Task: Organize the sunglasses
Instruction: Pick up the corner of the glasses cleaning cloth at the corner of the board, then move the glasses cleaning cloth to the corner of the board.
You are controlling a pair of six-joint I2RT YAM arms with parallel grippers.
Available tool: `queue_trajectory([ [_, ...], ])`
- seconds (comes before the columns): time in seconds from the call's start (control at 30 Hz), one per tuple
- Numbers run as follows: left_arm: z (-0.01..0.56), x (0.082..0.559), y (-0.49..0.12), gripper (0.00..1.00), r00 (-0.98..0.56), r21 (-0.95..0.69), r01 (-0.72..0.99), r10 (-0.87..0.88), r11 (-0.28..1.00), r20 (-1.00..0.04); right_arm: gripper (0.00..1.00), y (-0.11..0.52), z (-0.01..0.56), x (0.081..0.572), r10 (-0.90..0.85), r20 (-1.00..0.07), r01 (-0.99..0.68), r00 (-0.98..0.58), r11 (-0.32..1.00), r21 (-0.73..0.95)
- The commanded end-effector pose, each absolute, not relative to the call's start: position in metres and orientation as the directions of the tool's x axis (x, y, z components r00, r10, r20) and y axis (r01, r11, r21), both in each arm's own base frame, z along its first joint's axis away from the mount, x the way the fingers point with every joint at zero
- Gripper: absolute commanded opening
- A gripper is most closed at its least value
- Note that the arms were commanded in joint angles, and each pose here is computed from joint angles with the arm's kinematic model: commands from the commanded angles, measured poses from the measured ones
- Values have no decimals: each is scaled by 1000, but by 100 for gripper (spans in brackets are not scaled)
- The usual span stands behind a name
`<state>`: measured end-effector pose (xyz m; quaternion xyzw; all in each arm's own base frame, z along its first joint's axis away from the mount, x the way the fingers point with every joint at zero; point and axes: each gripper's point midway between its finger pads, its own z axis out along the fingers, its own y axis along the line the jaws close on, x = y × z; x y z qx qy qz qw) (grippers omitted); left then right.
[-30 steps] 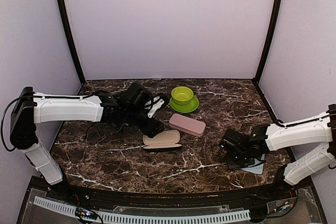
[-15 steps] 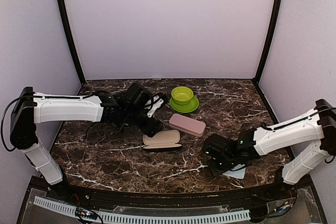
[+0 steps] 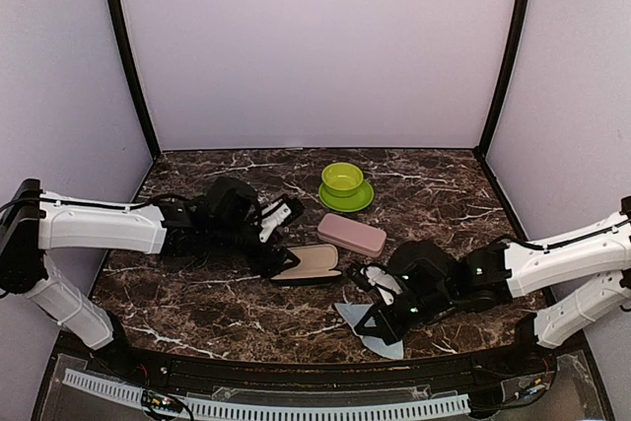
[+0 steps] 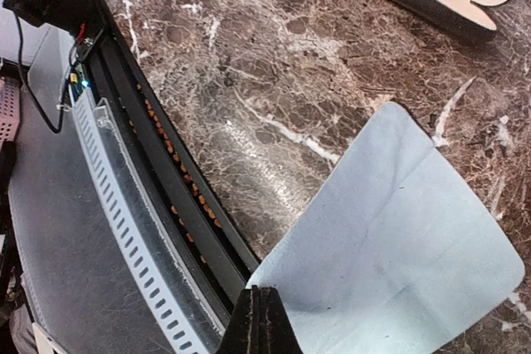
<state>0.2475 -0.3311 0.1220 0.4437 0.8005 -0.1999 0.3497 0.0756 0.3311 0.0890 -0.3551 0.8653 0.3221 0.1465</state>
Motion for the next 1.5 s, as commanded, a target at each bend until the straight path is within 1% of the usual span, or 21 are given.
queue_trajectory([
  [0.0,151,204,-368,70,-91,47,968,517,248,-851,0,315,98,73,-507,-496,-709,-705,522,475],
  [0.07,144,191,-378,70,-36,67,983,543,169,-839,0,306,97,76,-498,-483,-693,-720,541,476],
  [0.2,128,173,-400,70,27,70,996,591,49,-806,0,290,91,82,-486,-460,-668,-743,578,468],
  [0.33,123,156,-419,71,101,89,995,570,-49,-816,0,280,89,85,-461,-457,-647,-760,594,477],
  [0.43,118,148,-431,73,175,136,984,553,-111,-815,0,276,90,85,-448,-461,-640,-766,592,490],
  [0.63,93,157,-445,74,248,182,969,610,-170,-752,0,278,90,82,-448,-461,-642,-766,572,511],
  [0.77,87,159,-454,74,279,193,959,607,-206,-744,0,286,97,81,-438,-482,-651,-759,539,535],
  [0.87,82,161,-457,74,270,178,961,603,-210,-751,0,290,103,78,-442,-493,-663,-749,503,555],
  [1.0,84,166,-460,71,209,115,975,594,-192,-777,0,297,106,70,-474,-487,-678,-734,465,569],
  [1.13,93,181,-447,69,122,73,992,615,-105,-779,0,311,109,67,-506,-488,-700,-711,438,565],
  [1.3,107,175,-422,69,102,91,995,584,-49,-805,0,335,120,57,-568,-486,-738,-664,389,552],
  [1.47,103,172,-387,65,-11,51,996,630,79,-777,0,354,112,44,-652,-449,-773,-611,366,519],
])
